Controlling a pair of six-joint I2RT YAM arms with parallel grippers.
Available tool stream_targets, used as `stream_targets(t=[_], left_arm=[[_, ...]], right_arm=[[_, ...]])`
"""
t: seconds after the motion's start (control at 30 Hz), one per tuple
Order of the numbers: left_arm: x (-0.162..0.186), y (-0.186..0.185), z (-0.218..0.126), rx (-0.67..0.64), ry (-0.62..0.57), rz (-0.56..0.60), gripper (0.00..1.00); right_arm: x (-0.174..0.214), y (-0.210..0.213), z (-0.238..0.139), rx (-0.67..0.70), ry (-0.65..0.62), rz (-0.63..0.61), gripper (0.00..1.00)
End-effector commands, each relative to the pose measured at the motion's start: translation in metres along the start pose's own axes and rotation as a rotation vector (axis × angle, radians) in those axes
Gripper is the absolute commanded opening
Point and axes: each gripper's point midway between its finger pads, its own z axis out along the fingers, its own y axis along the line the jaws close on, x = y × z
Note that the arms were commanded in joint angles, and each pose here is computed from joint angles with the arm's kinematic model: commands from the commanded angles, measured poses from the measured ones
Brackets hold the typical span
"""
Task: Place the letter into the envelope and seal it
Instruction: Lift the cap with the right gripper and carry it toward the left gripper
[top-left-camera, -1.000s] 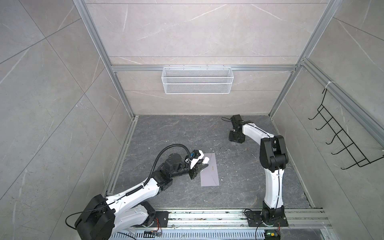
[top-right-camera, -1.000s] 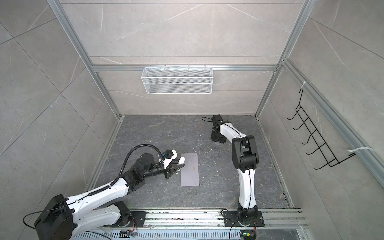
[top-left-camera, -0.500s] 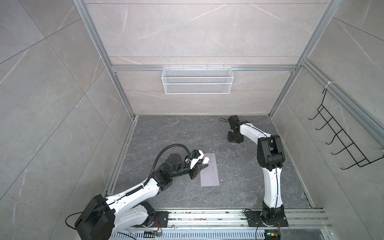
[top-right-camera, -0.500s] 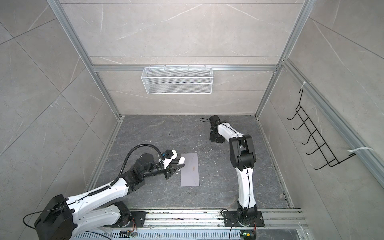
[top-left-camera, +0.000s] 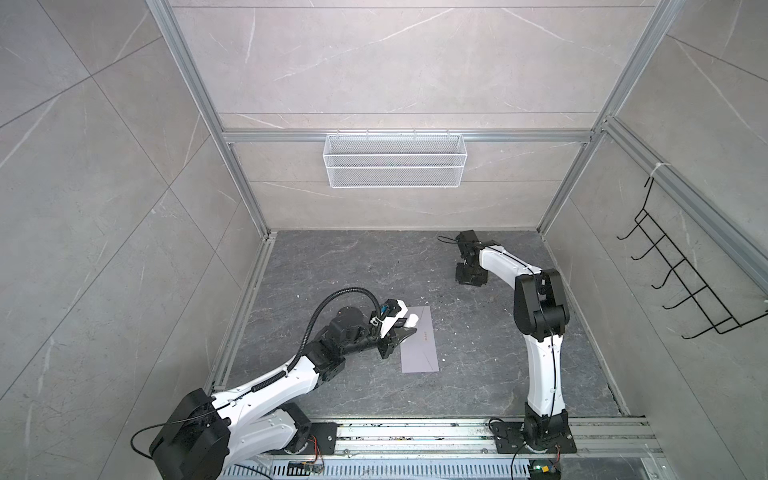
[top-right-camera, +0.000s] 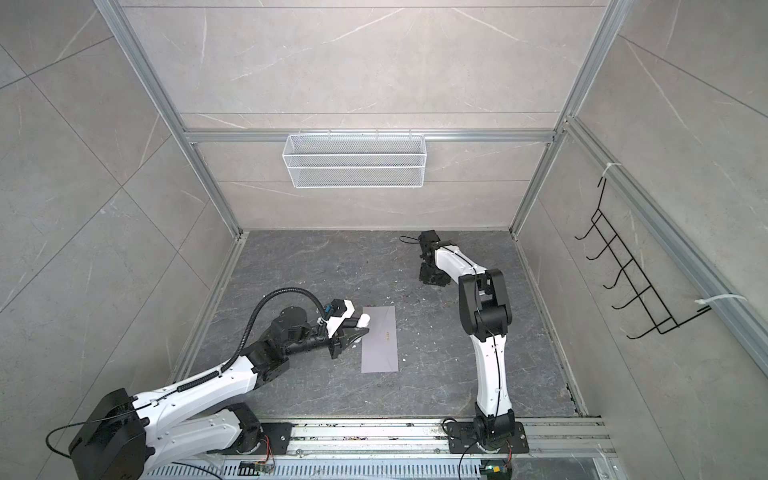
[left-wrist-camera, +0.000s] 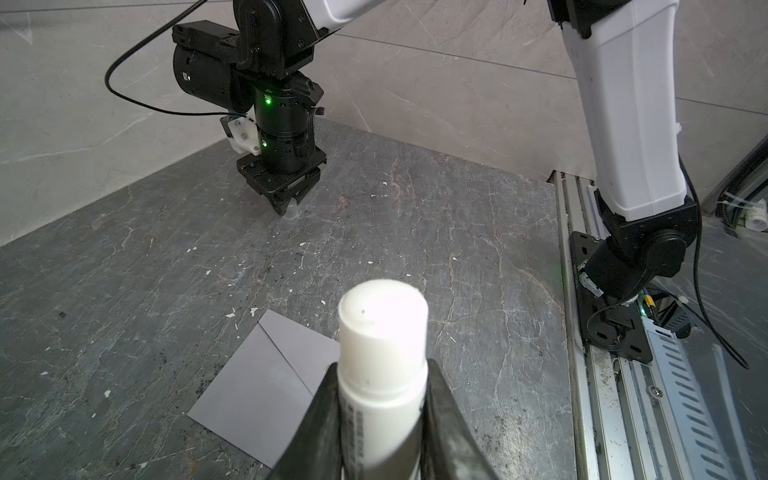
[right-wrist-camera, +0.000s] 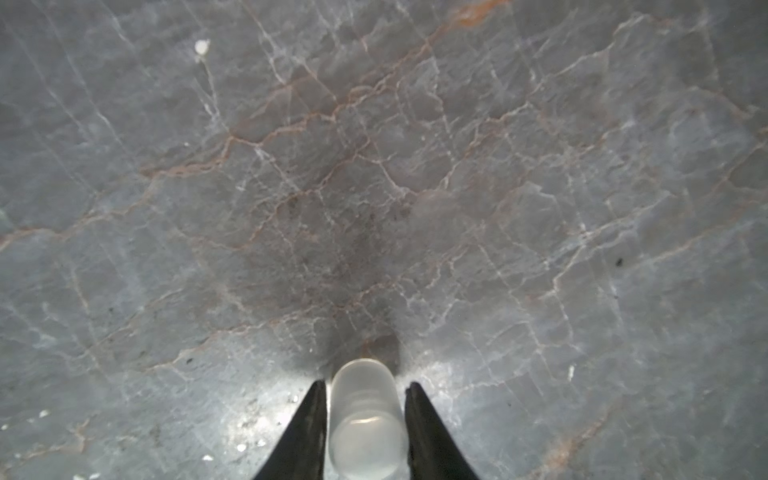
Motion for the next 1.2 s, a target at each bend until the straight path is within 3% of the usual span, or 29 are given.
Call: stream_targets(t=[0.0, 0.4, 0.83, 1.17], left_arm=[[-0.024, -0.004, -0.001, 0.021, -0.07, 0.026, 0.0], [-0.024, -0.003, 0.001, 0.022, -0.067, 0.026, 0.0], [-0.024, -0.003, 0.001, 0.023, -0.066, 0.029, 0.0], [-0.023, -0.003, 0.001, 0.023, -0.064, 0.032, 0.0]], right_arm=[[-0.001, 0.0, -0.004, 0.02, 0.001, -0.019, 0.39], [-0.002, -0.001, -0.008, 0.02, -0.01, -0.012, 0.37], [-0.001, -0.002, -0.008, 0.021, -0.009, -0.01, 0.29], [-0.004, -0.003, -0.03, 0.0, -0.036, -0.008, 0.26]])
